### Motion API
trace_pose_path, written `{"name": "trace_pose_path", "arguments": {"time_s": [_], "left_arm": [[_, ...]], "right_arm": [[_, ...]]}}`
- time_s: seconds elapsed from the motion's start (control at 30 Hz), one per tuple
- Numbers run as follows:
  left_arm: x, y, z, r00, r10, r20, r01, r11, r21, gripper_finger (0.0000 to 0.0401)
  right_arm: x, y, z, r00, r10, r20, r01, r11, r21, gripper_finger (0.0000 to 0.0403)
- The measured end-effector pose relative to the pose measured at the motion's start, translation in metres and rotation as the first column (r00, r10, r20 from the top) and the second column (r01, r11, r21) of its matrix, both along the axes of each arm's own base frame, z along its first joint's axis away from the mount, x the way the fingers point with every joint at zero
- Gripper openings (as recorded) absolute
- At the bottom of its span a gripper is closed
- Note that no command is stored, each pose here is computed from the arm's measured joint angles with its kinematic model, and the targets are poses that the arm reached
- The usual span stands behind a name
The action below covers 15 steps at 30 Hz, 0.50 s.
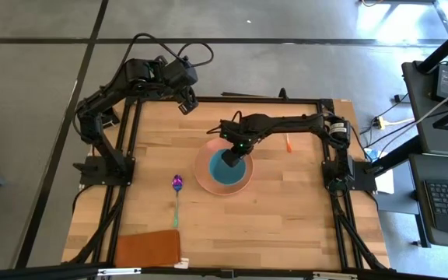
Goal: Set table place
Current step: Put the blue bowl on top of the orange plate
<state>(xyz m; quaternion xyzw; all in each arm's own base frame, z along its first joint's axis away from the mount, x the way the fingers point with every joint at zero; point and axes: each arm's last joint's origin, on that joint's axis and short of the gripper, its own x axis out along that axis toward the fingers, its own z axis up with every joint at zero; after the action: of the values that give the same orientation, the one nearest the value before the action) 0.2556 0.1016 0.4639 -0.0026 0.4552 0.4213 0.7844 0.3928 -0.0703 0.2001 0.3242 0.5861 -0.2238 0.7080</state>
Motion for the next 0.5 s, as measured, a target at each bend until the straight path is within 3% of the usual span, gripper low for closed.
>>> {"name": "trace_pose_path", "arguments": {"time_s": [0.5], "left_arm": [[0.0,0.0,0.0,1.0,0.0,0.0,0.0,1.0,0.0,0.0149]], "right_arm": [[0.0025,-0.0005,0.0008,1.0,0.003,0.027,-0.002,1.0,-0.008,0.0035]]}}
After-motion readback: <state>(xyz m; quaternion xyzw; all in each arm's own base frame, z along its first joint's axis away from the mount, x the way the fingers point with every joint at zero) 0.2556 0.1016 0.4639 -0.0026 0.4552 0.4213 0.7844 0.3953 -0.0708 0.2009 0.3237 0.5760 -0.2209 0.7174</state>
